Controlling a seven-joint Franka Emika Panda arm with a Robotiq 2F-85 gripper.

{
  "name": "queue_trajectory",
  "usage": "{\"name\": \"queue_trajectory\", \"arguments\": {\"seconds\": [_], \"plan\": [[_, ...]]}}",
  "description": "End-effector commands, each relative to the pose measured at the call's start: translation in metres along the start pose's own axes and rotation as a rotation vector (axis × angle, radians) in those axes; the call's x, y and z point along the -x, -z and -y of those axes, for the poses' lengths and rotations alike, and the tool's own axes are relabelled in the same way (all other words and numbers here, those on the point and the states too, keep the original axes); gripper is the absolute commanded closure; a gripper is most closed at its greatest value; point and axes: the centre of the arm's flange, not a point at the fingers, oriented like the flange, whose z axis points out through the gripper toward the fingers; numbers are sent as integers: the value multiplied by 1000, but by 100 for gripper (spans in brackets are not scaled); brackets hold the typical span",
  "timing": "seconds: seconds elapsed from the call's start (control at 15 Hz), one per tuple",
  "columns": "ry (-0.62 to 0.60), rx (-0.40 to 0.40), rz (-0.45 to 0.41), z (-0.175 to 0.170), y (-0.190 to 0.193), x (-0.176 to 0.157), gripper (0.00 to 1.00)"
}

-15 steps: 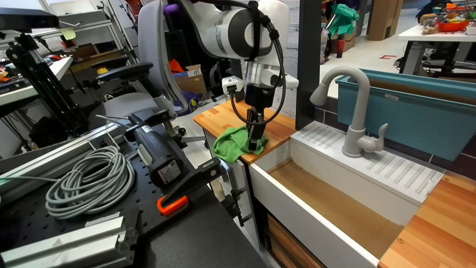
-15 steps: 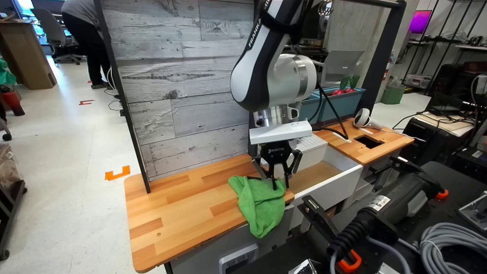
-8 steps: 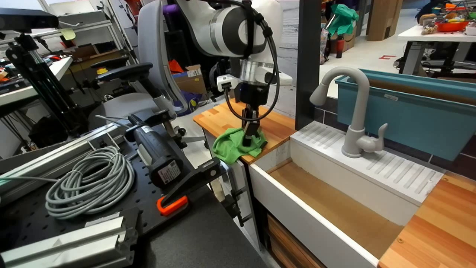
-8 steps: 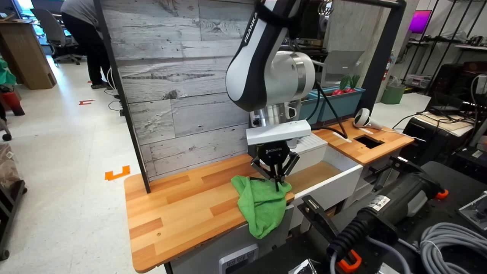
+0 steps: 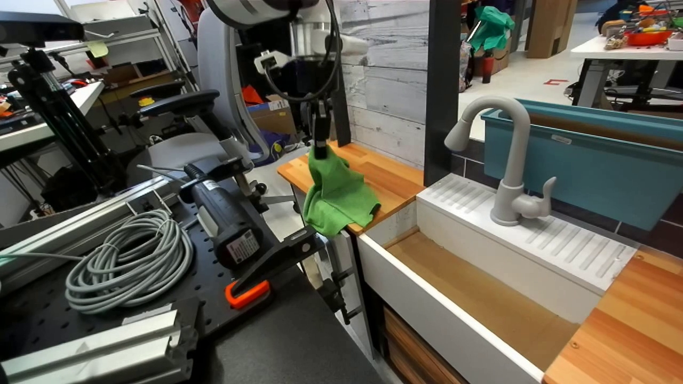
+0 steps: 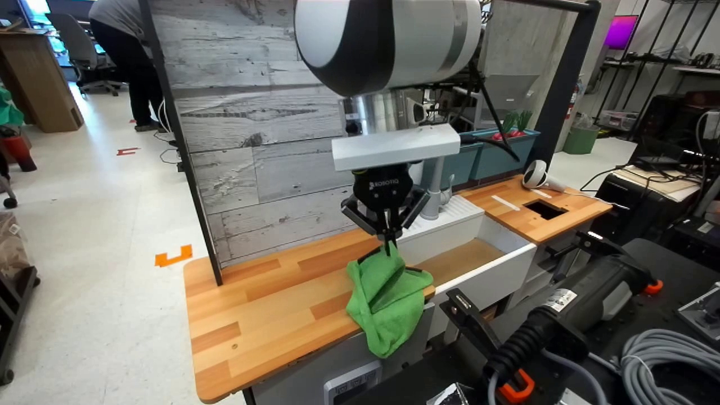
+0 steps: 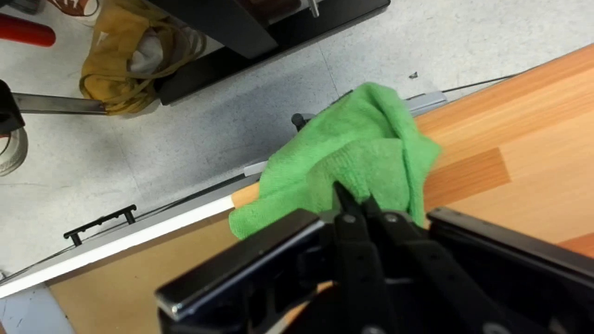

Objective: Unfold the green cloth

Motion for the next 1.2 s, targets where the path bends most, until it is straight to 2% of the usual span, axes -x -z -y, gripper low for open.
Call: {"name": "queue_trajectory", "arguments": {"seconds": [0.0,0.2,0.47,0.87,1.13], "plan": [[9,2,-119,15,42,20,99],[48,-1,-171,44,53,9,99],[112,-1,-208,78,38,-15,99],[148,-52,-253,120,-12,-64,99],[241,-118,-297,143,-49,-66,99]]}}
